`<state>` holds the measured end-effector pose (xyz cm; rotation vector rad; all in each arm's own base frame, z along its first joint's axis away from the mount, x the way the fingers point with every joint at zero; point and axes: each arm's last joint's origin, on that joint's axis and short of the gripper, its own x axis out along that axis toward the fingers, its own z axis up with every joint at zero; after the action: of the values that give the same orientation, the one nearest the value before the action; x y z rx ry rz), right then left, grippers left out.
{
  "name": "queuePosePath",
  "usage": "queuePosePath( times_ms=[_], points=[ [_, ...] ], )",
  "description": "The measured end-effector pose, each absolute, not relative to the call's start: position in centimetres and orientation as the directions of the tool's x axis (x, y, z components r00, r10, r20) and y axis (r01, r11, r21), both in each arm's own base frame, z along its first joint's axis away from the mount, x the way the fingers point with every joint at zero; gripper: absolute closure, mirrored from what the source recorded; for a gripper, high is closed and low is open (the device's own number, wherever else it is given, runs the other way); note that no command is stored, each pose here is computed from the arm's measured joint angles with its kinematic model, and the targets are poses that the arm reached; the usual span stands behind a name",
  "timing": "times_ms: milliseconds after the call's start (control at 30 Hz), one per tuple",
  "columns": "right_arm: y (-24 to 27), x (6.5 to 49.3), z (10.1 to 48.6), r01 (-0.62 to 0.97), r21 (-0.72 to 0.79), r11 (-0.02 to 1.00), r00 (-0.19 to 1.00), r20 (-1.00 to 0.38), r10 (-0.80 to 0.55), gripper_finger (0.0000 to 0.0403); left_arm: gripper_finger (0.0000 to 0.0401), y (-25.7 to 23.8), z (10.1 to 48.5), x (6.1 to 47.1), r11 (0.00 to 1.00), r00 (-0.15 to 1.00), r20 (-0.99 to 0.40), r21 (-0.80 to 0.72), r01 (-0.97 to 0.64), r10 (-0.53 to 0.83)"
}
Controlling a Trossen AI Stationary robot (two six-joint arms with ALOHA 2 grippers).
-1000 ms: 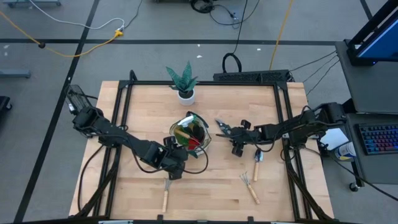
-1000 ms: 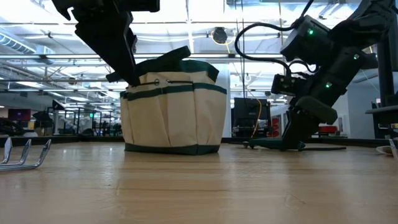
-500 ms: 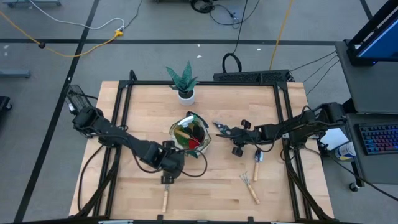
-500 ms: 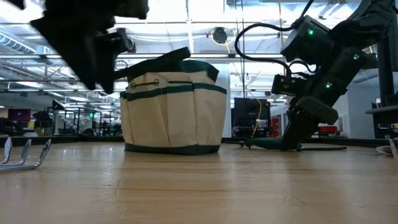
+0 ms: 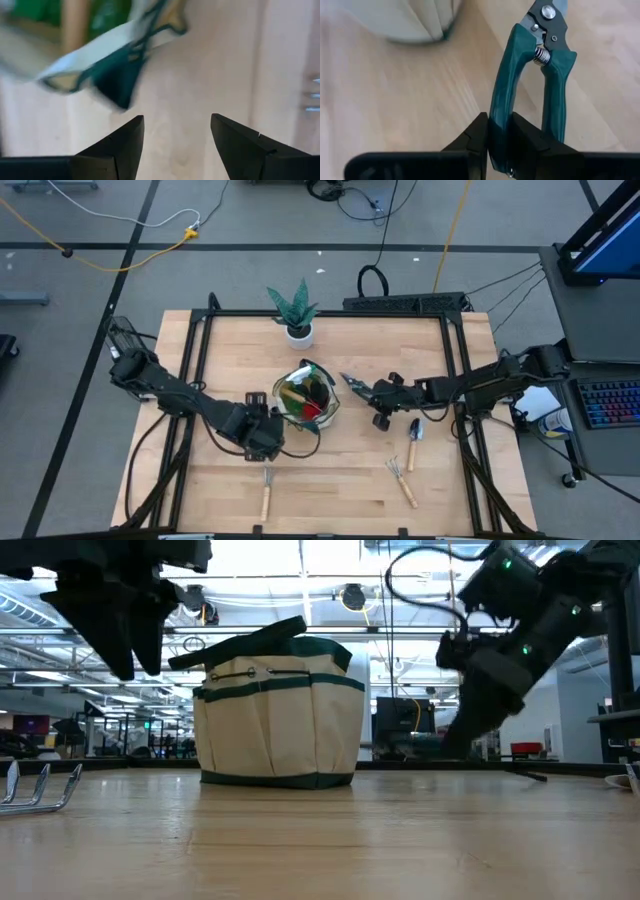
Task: Pick & Place Garden tools in Gardening bag
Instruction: Put the green shear scissors into the gardening bag
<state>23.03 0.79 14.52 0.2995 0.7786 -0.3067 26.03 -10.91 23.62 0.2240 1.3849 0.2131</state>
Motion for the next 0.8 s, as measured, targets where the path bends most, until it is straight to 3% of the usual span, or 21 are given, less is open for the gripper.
queuePosePath(
  times_ms=[200, 567, 800],
  points=[
    [0.8, 22.2, 17.3, 0.359, 0.242, 0.901, 0.762, -0.634, -0.133, 0.0351, 0.0164, -10.1, 25.0, 25.2, 0.918, 0.225, -0.892, 0.395, -0.03, 0.391],
    [0.7, 20.6, 21.5, 0.299, 0.348, 0.889, 0.888, -0.441, -0.126, 0.0355, 0.0164, -9.6, 25.6, 25.3, 0.756, 0.308, -0.755, 0.638, 0.146, 0.579],
    [1.0, 21.2, 24.6, 0.097, 0.396, 0.913, 0.989, -0.144, -0.042, 0.0355, 0.0165, -9.9, 25.7, 26.1, 0.698, 0.384, -0.722, 0.679, 0.229, 0.576]
  ],
)
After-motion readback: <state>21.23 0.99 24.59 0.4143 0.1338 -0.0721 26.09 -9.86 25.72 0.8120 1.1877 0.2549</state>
